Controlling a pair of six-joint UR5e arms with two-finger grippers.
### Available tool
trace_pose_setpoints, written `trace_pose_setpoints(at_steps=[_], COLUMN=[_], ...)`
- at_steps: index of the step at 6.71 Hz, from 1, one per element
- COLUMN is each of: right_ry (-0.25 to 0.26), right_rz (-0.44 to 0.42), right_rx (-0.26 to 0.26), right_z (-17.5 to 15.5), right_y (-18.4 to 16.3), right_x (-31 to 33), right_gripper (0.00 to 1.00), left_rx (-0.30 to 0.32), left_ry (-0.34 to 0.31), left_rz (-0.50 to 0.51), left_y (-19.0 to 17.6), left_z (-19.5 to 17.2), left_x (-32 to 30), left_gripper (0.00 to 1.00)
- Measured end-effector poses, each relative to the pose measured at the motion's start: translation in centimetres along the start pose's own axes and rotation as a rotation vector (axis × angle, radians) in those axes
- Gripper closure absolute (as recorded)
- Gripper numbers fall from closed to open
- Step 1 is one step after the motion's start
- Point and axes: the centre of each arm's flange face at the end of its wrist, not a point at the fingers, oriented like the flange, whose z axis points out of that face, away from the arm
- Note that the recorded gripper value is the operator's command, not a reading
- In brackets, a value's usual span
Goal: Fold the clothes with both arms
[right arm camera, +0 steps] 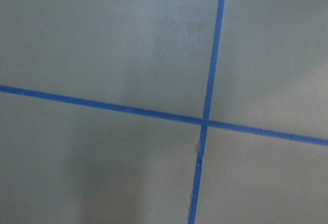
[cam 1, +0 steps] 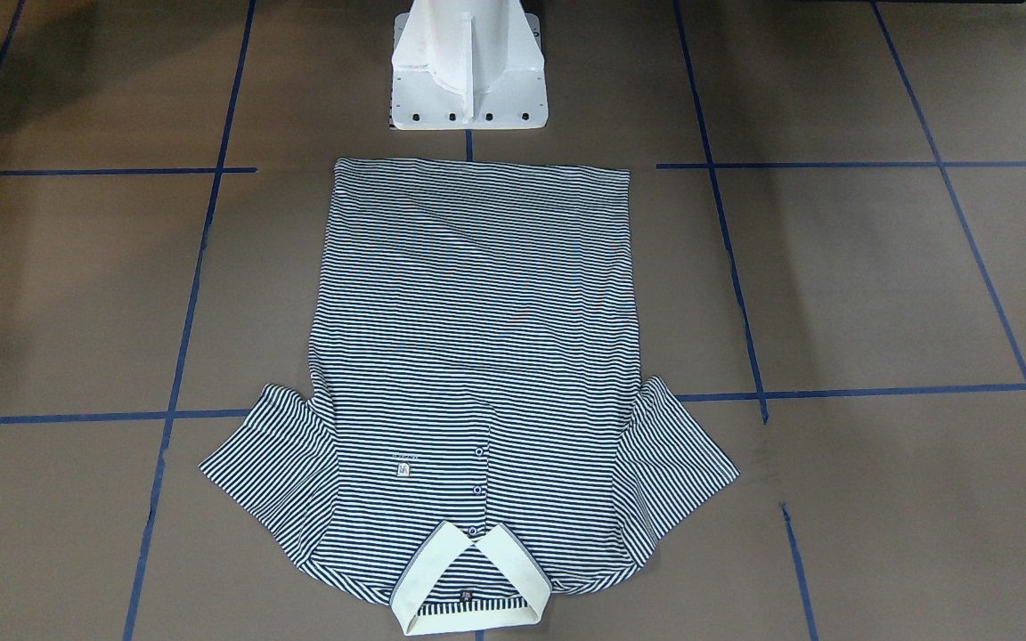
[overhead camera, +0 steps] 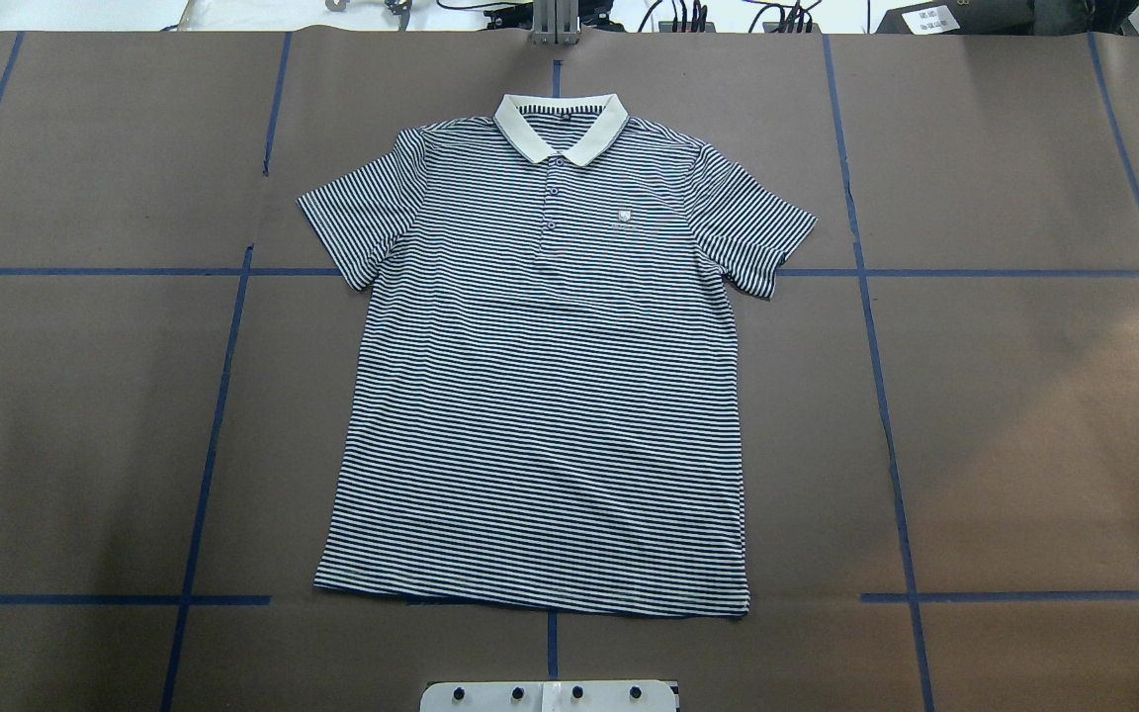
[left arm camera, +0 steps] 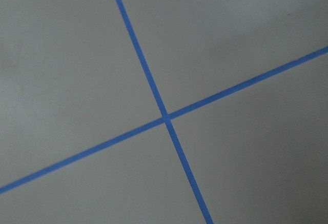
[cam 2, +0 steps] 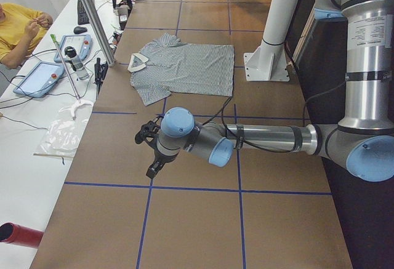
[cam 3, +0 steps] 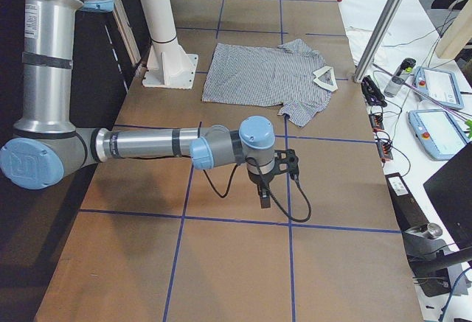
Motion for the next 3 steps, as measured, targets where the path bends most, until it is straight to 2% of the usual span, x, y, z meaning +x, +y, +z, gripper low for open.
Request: trace_pose_setpoints(at_steps=[1, 2, 3], right_ry=[-0.017, -0.068, -0.121], right_rz=[-0.028, -0.063, -0.085], right_rx=[0.032, 0.064, 0.099], right_z=[0.5, 1.6, 2.2], right_y=[-0.9, -1.0, -1.5], right_x=[0.2, 0.8, 0.5], right_gripper=[0.00, 0.00, 0.00], left_rx=[0.092, 0.146, 0.165], left_ry=[-0.013, -0.007, 0.009], left_rz=[0.084, 0.114, 0.102], left_y=[-3.8, -7.4, -9.3], left_z=[-0.3, 0.1, 0.9], left_x=[-0.1, -0.1, 0.5], left_gripper=[0.00, 0.00, 0.00])
